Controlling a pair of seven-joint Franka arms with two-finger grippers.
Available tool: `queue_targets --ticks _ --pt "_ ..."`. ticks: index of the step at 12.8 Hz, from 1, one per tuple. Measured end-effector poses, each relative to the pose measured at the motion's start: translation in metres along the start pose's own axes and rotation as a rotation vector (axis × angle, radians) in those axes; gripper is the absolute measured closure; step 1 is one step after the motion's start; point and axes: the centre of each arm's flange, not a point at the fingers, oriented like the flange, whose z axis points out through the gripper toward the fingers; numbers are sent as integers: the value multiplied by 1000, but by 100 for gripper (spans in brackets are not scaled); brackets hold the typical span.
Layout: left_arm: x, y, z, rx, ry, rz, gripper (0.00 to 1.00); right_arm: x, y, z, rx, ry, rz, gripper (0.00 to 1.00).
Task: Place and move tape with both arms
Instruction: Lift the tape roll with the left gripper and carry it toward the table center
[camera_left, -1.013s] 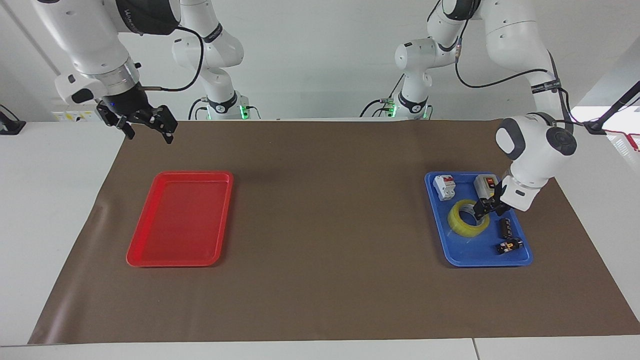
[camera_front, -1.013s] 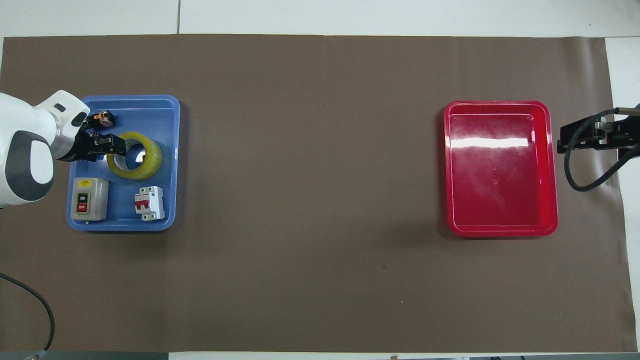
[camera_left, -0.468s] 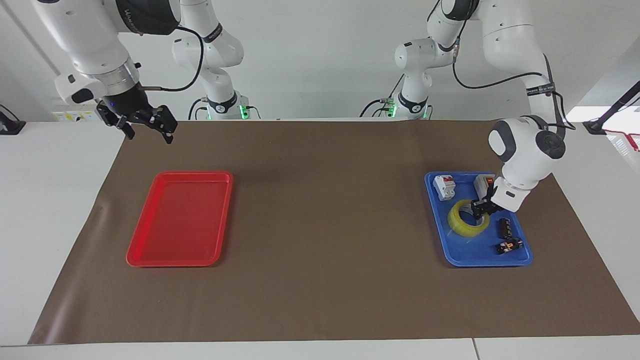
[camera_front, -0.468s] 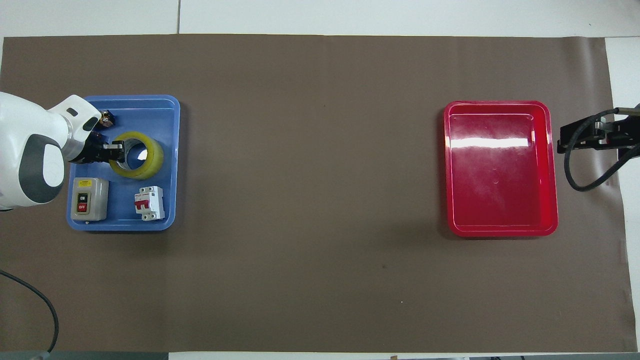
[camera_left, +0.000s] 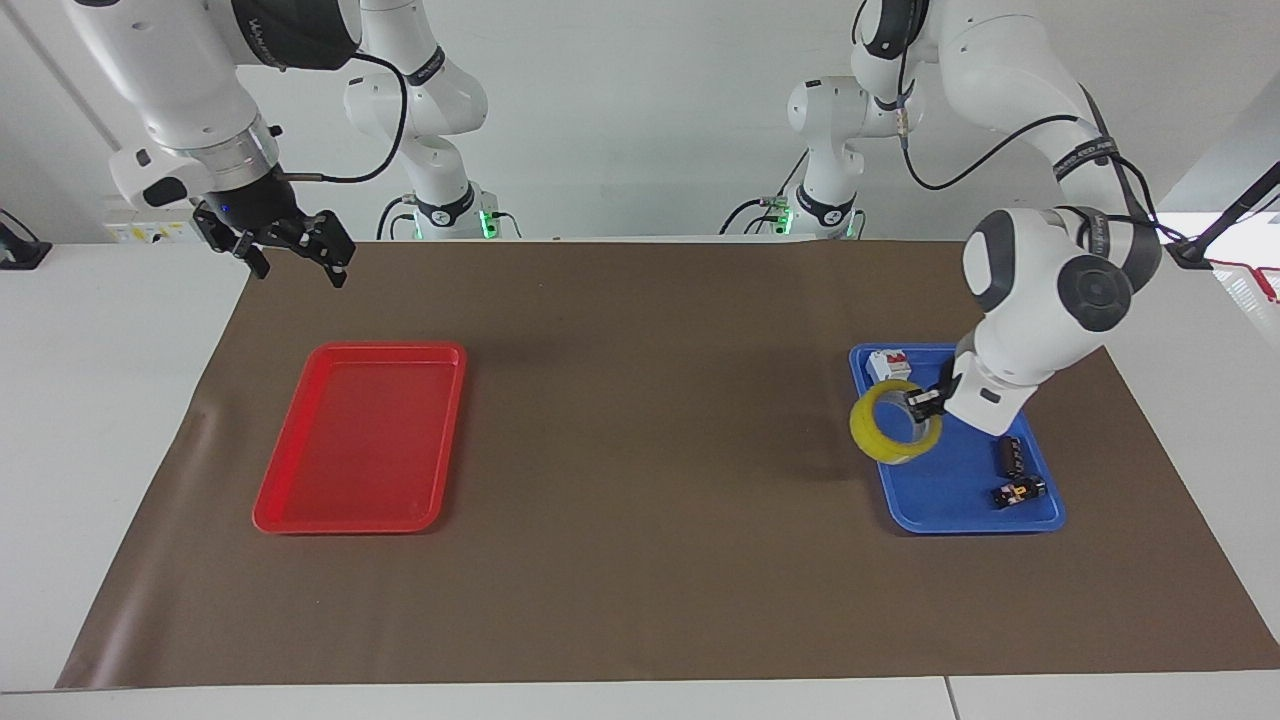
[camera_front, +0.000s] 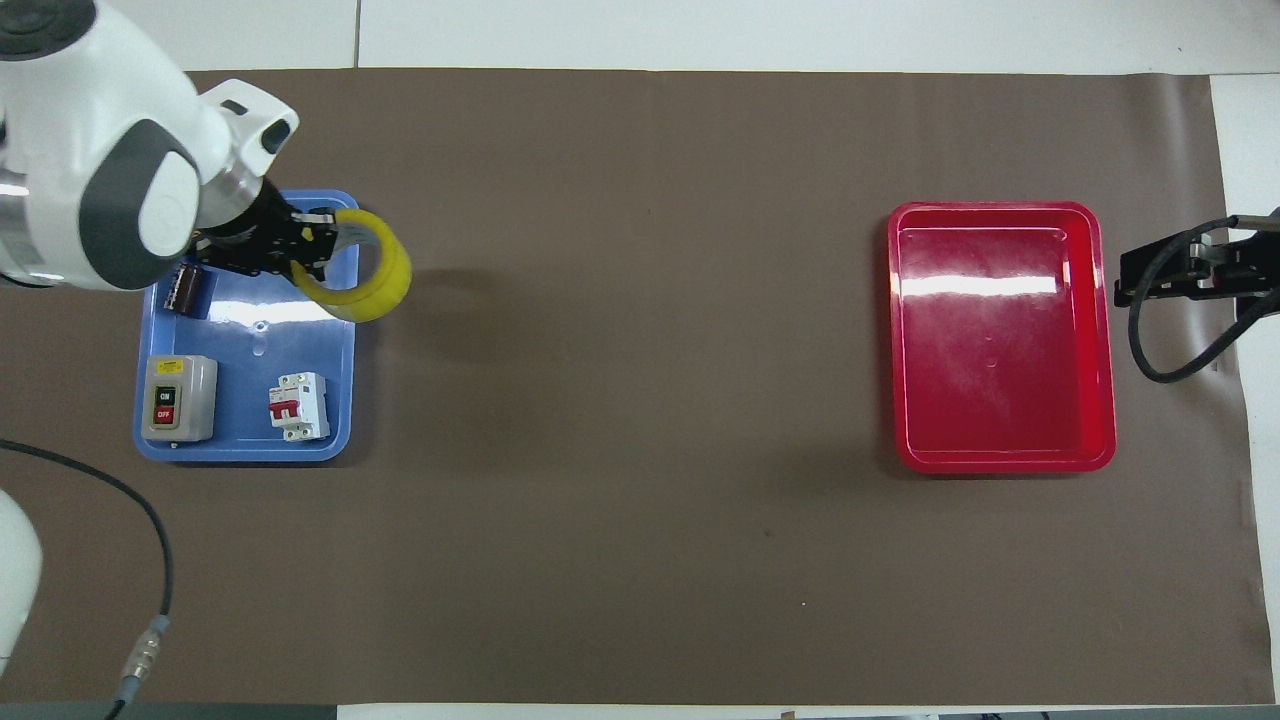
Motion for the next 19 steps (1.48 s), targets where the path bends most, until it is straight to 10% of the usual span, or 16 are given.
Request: queue_targets --ticks 7,19 --pt "-128 248 73 -96 113 -146 79 0 0 0 0 0 0 0" --pt "-146 270 116 -126 124 -210 75 0 0 0 0 0 0 0"
